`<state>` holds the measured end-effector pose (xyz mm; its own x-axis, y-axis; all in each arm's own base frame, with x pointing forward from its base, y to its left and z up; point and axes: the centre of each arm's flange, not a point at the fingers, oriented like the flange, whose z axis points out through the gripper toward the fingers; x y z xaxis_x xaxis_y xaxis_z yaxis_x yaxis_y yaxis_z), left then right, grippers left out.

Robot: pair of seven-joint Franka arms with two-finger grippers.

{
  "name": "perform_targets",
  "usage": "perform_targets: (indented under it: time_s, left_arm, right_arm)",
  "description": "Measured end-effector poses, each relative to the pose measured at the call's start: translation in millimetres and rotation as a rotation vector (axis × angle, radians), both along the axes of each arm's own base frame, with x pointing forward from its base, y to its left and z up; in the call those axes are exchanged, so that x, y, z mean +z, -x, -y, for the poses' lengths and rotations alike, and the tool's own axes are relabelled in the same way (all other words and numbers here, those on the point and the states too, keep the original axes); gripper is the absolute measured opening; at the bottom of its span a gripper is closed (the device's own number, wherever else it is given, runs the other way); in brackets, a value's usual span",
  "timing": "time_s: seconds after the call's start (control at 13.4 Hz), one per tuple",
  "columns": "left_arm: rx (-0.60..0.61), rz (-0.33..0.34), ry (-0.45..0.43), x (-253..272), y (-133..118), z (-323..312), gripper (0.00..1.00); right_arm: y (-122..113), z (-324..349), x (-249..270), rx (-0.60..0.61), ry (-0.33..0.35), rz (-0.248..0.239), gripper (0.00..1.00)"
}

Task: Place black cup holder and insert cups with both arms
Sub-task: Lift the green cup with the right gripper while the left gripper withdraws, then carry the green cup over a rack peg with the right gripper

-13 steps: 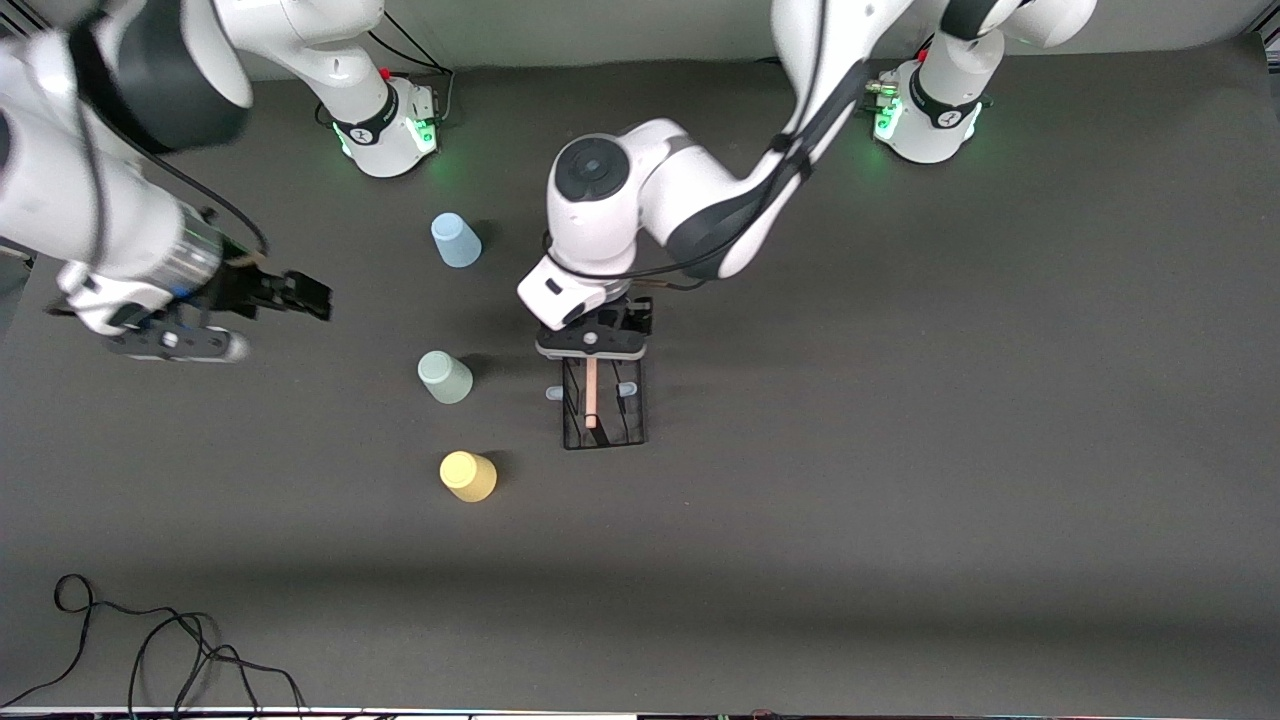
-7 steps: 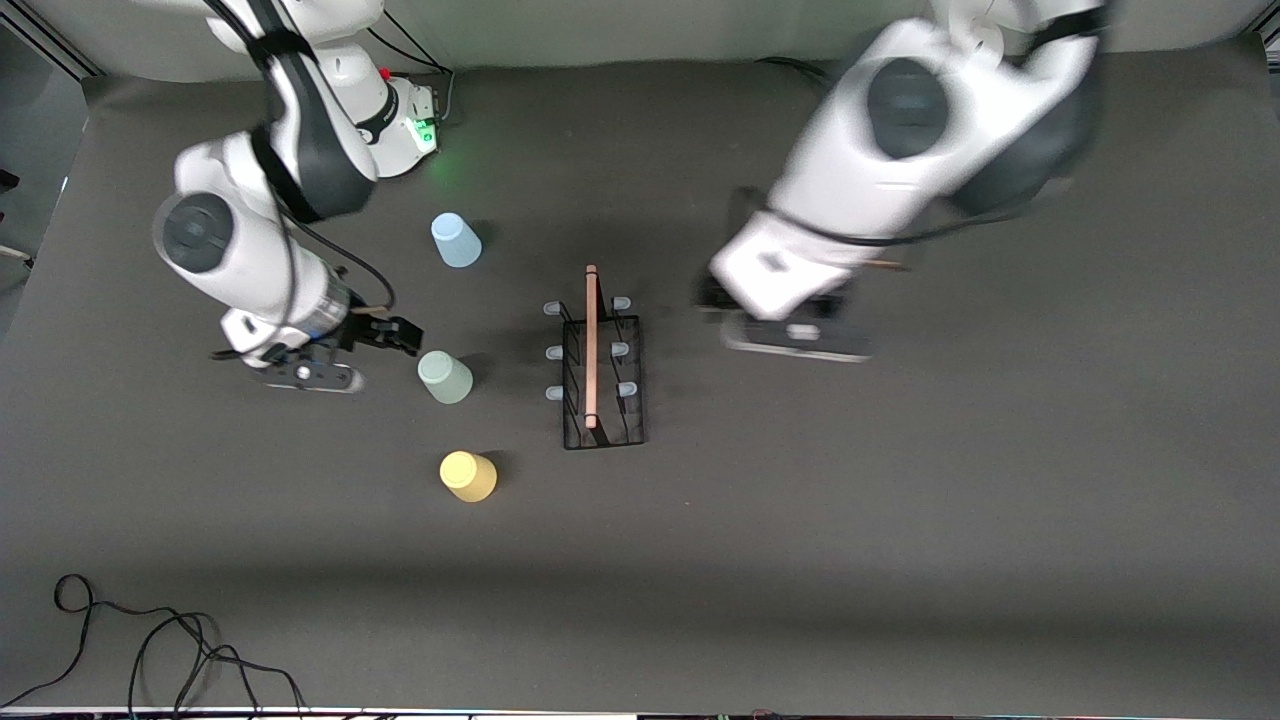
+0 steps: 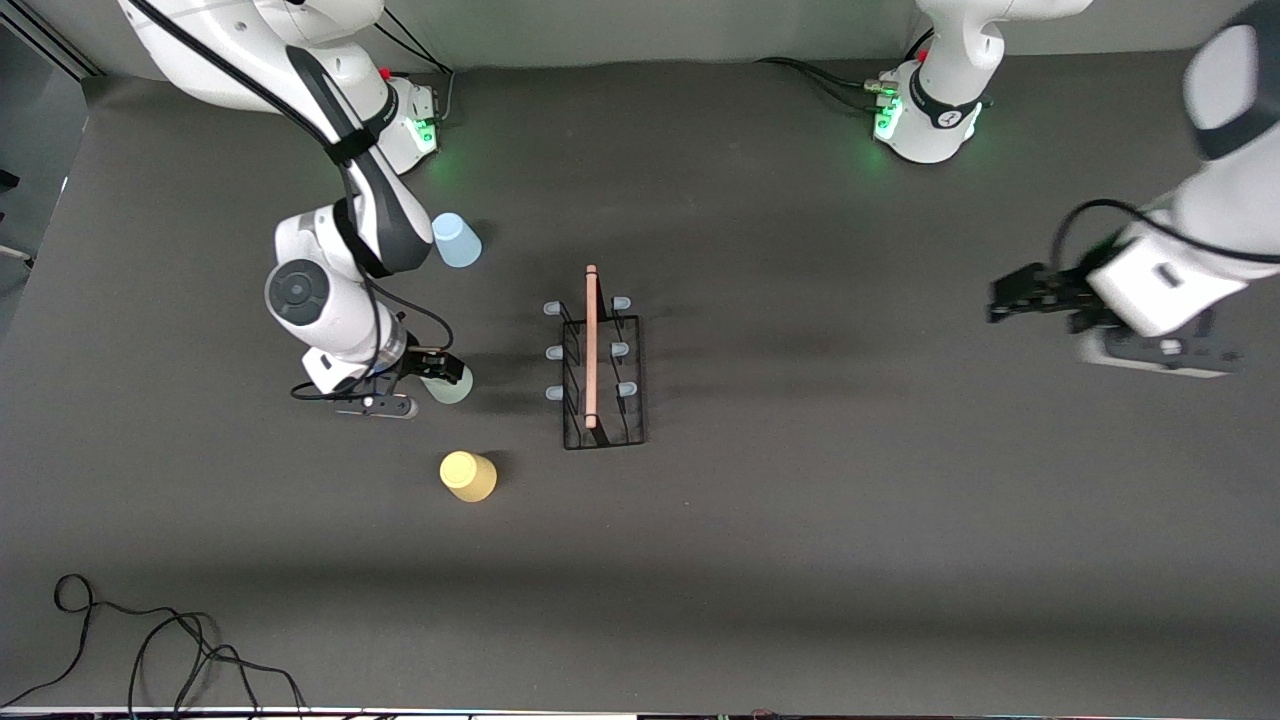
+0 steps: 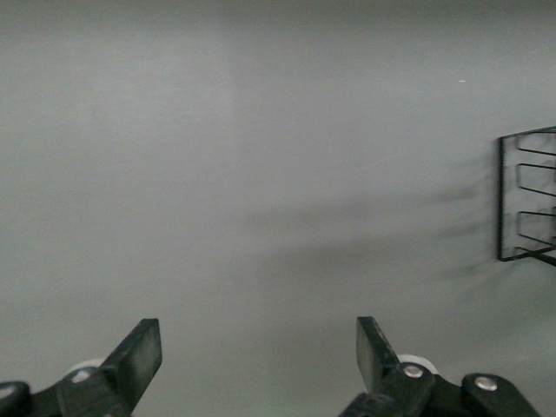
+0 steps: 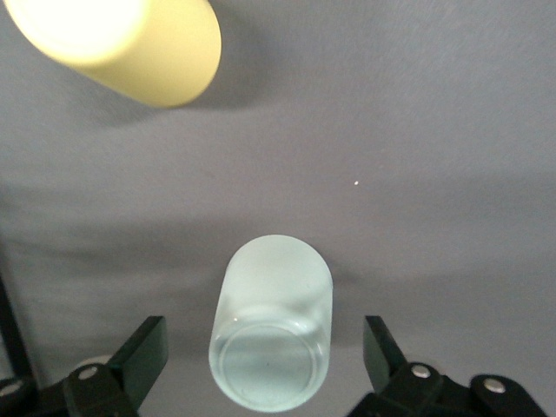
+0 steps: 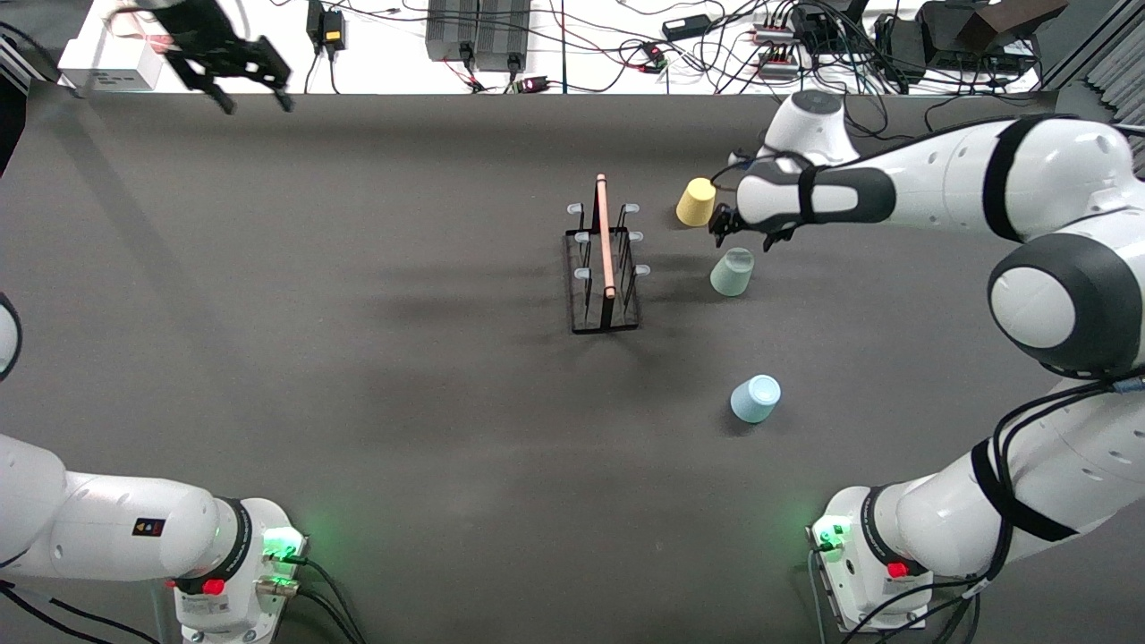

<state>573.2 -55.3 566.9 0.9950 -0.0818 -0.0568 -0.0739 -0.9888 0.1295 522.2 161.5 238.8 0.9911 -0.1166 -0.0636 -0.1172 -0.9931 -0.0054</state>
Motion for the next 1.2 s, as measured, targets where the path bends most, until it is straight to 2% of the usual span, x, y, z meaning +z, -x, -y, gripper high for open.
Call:
perform_targets:
  time_s: [0.22, 0.3, 0.37, 0.45, 0.52, 0.67, 0.82, 0.97, 1.2]
  left_arm:
    - [0.034, -0.01, -0.052, 16.4, 12.4, -34.4, 1.0]
    - [0.036, -0.021, -0.084, 19.6, 16.8, -41.4, 1.0]
    - [0.034, -0.036, -0.117, 21.6, 21.0, -45.5, 1.0]
    - [0.032, -0.043, -0.135, 23.7, 23.7, -46.9, 1.0]
    - [0.031, -0.04, -0.141, 26.1, 25.1, -46.8, 1.0]
    - [0.026, -0.033, -0.144, 30.6, 26.4, -44.4, 1.0]
    - [0.019, -0.03, -0.144, 35.7, 27.2, -40.2, 1.0]
    - [0.011, -0.027, -0.144, 39.7, 27.9, -35.7, 1.0]
    - [0.011, -0.029, -0.144, 40.0, 28.0, -35.5, 1.0]
  right_arm:
    - [8.4, -8.6, -21.9, 0.019, 0.008, -0.027, 0.99]
    - [9.4, -10.3, -24.8, 0.023, 0.009, -0.03, 0.93]
    - [10.5, -13.1, -25.6, 0.029, 0.01, -0.031, 0.84]
    - [10.7, -16.2, -24.2, 0.034, 0.009, -0.028, 0.7]
    - [9.9, -18.2, -20.6, 0.037, 0.007, -0.021, 0.67]
    - [5.2, -19.7, -3.3, 0.038, 0.002, -0.003, 0.67]
    - [-1.3, -21.7, 37.5, 0.031, 0.006, -0.022, 0.67]
    - [-8.3, -33.0, 100.8, -0.036, 0.019, -0.049, 0.67]
    - [4.4, -98.4, 158.0, -0.098, 0.025, -0.035, 0.67]
